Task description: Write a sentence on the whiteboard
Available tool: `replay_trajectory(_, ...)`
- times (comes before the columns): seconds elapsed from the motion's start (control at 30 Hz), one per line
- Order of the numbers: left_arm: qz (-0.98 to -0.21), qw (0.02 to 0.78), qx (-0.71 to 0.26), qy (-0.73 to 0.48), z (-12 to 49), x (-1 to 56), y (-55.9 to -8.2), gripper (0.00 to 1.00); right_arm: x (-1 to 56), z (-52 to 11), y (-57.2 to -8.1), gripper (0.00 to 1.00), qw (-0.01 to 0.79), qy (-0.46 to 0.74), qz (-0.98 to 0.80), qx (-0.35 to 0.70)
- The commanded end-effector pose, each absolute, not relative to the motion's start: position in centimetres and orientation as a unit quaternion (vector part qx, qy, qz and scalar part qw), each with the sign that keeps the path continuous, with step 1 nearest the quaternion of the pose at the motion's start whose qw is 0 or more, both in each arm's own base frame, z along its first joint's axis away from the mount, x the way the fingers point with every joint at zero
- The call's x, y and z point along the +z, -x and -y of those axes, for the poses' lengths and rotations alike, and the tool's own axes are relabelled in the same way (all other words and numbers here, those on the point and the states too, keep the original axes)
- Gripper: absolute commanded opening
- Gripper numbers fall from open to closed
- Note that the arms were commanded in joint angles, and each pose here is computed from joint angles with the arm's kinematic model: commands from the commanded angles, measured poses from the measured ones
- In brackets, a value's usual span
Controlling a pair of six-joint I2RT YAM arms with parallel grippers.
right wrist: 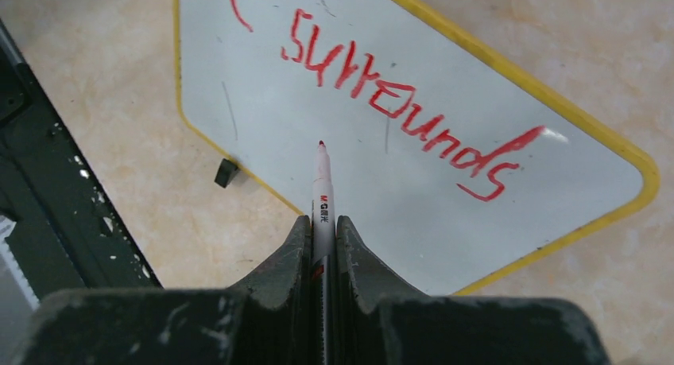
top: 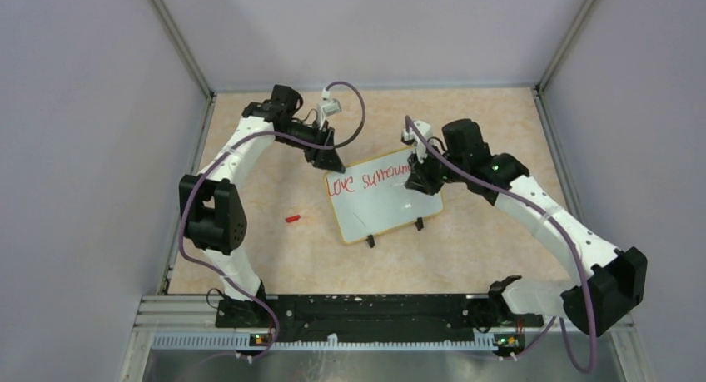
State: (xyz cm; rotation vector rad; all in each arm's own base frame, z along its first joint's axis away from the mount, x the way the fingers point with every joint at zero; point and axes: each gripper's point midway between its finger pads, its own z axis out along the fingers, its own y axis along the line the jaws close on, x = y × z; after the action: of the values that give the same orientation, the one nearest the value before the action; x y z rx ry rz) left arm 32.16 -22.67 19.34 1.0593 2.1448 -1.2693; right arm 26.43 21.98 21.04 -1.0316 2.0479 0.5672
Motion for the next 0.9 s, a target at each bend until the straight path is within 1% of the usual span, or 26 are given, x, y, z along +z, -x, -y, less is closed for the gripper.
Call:
replay_trajectory(0.0, -0.753, 0.260, -0.466, -0.385, 21.1, 22.6, -31.9, 0.56, 22.8, -24.2, -24.1, 0.00, 0.391, 0.443, -0.763, 0.261)
replay_trajectory(0.13, -0.759, 0.257, -0.466, -0.374, 19.7, 22.4, -31.2, 0.62, 21.8, -25.8, -22.3, 0.00, 0.380, 0.479, -0.745, 0.267)
replay_trajectory(0.27, -0.764, 0.245, -0.469, -0.369, 19.4, 21.5, -30.4, 0.65, 20.4, -27.0, -21.5, 0.00, 0.376, 0.506, -0.731, 0.262)
replay_trajectory(0.63, -0.768, 0.219, -0.476, -0.367, 20.2, 19.5, -29.8, 0.66, 18.9, -30.2, -20.8, 0.00, 0.393, 0.533, -0.704, 0.255)
replay_trajectory(0.73, -0.768, 0.216, -0.478, -0.367, 20.5, 19.4, -29.8, 0.59, 18.7, -30.7, -21.8, 0.00, 0.411, 0.521, -0.711, 0.235)
replay_trajectory(0.87, -0.769, 0.211, -0.484, -0.361, 20.7, 19.1, -30.0, 0.43, 18.6, -31.1, -23.2, 0.00, 0.430, 0.505, -0.717, 0.216)
